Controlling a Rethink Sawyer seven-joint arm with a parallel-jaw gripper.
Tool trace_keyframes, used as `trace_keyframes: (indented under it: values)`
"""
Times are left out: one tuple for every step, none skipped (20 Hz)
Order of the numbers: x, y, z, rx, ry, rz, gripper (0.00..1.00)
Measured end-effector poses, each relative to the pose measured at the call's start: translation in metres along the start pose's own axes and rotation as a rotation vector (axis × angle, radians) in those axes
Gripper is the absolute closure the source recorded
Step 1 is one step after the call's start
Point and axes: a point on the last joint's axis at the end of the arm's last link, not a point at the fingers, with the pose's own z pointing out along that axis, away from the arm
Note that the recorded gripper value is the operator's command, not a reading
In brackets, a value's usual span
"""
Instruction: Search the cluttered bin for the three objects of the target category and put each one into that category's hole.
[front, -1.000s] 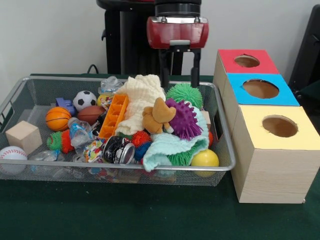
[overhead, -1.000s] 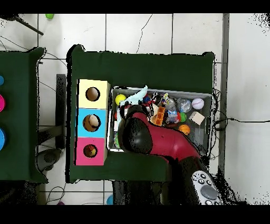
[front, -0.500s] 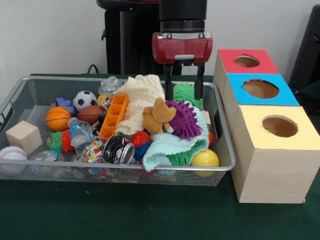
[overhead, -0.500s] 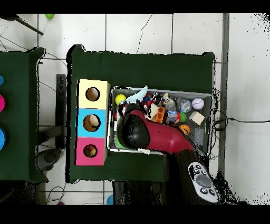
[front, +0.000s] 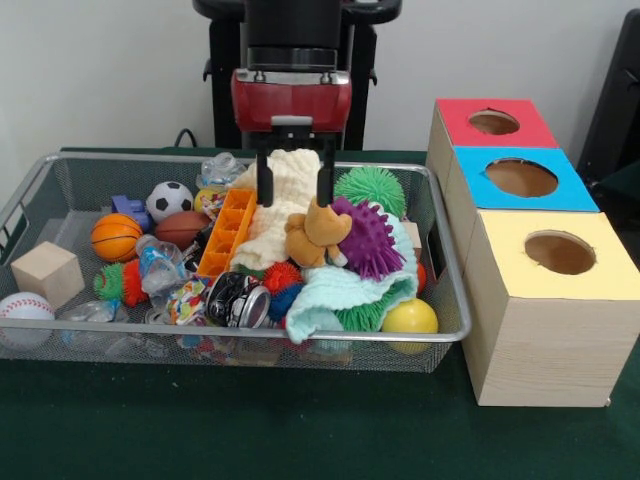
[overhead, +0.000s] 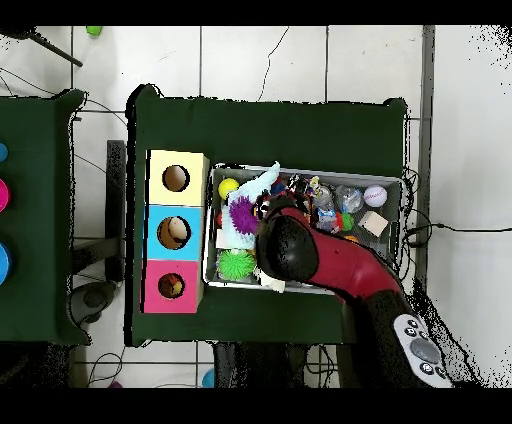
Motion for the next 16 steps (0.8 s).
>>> trace_keyframes:
  values:
    - [0.0, -0.005, 0.0, 0.003, 0.0, 0.007, 0.0]
    - [0.001, -0.01, 0.0, 0.006, 0.0, 0.014, 0.0]
    - [0.001, -0.011, 0.0, 0.007, -0.001, 0.015, 0.0]
    - [0.0, -0.01, 0.0, 0.007, -0.001, 0.014, 0.0]
    - [0.0, -0.009, 0.0, 0.006, -0.001, 0.013, 0.0]
    - [0.0, -0.008, 0.0, 0.006, -0.002, 0.011, 0.0]
    - [-0.001, -0.007, 0.0, 0.005, -0.002, 0.01, 0.0]
    - [-0.001, -0.007, 0.0, 0.005, -0.002, 0.009, 0.0]
    - [-0.001, -0.006, 0.0, 0.004, -0.002, 0.008, 0.0]
    - [-0.001, -0.004, 0.0, 0.003, -0.003, 0.005, 0.0]
    - [-0.001, -0.003, 0.0, 0.002, -0.003, 0.003, 0.0]
    - [-0.001, -0.001, 0.0, 0.001, -0.003, 0.001, 0.0]
    - [-0.002, -0.001, 0.0, 0.001, -0.003, 0.0, 0.0]
    - [-0.002, 0.0, 0.0, 0.001, -0.003, -0.001, 0.0]
    - [-0.002, 0.0, 0.0, 0.001, -0.003, 0.0, 0.0]
    - [-0.001, -0.001, 0.0, 0.001, -0.003, 0.0, 0.0]
